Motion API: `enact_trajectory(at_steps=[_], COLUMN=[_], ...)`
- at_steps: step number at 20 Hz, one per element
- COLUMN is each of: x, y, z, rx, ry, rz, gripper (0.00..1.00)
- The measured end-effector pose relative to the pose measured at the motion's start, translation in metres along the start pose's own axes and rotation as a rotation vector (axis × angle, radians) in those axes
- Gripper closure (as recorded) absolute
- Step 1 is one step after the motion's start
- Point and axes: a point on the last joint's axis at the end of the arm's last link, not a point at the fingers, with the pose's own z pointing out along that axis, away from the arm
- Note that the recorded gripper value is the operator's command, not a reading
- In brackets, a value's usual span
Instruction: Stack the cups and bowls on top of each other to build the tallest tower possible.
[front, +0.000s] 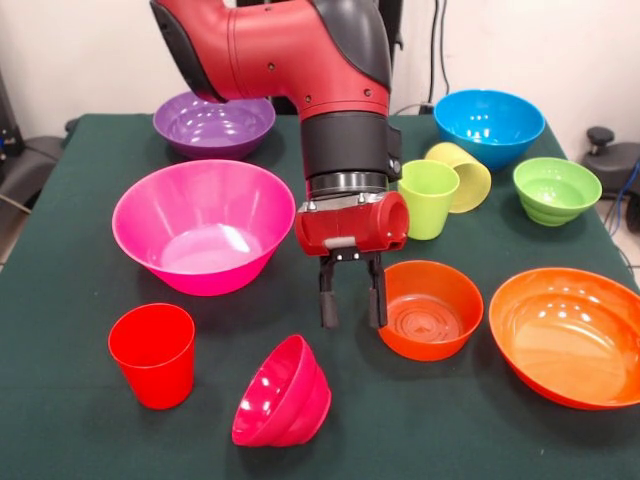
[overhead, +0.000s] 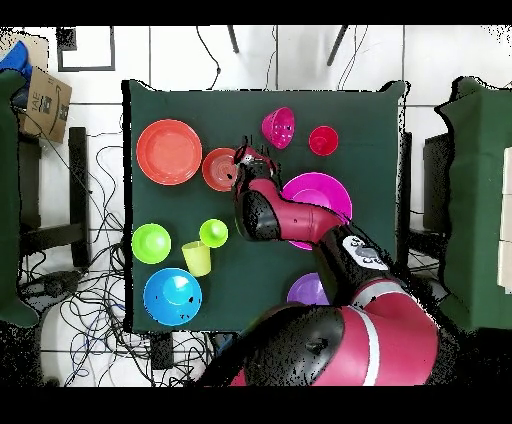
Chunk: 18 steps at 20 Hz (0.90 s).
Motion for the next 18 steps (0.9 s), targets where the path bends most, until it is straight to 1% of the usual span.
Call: enact_trajectory(at_steps=[6,10,12,13,18], x=[-0.003,-0.009,-0.014,-0.020,-0.031], y=[0.005,0.006,0.005,0.005,0.008], z=[0.000,-0.001,-0.002,-0.005,-0.016], rx=[-0.027,-0.043,-0.042,-0.041,-0.029], ry=[0.000,-0.008,-0.015,-0.021,-0.016], rz=[0.006,0.005,0.008,0.007,-0.011], gripper=[0.00,0.00,0.00,0.00,0.00])
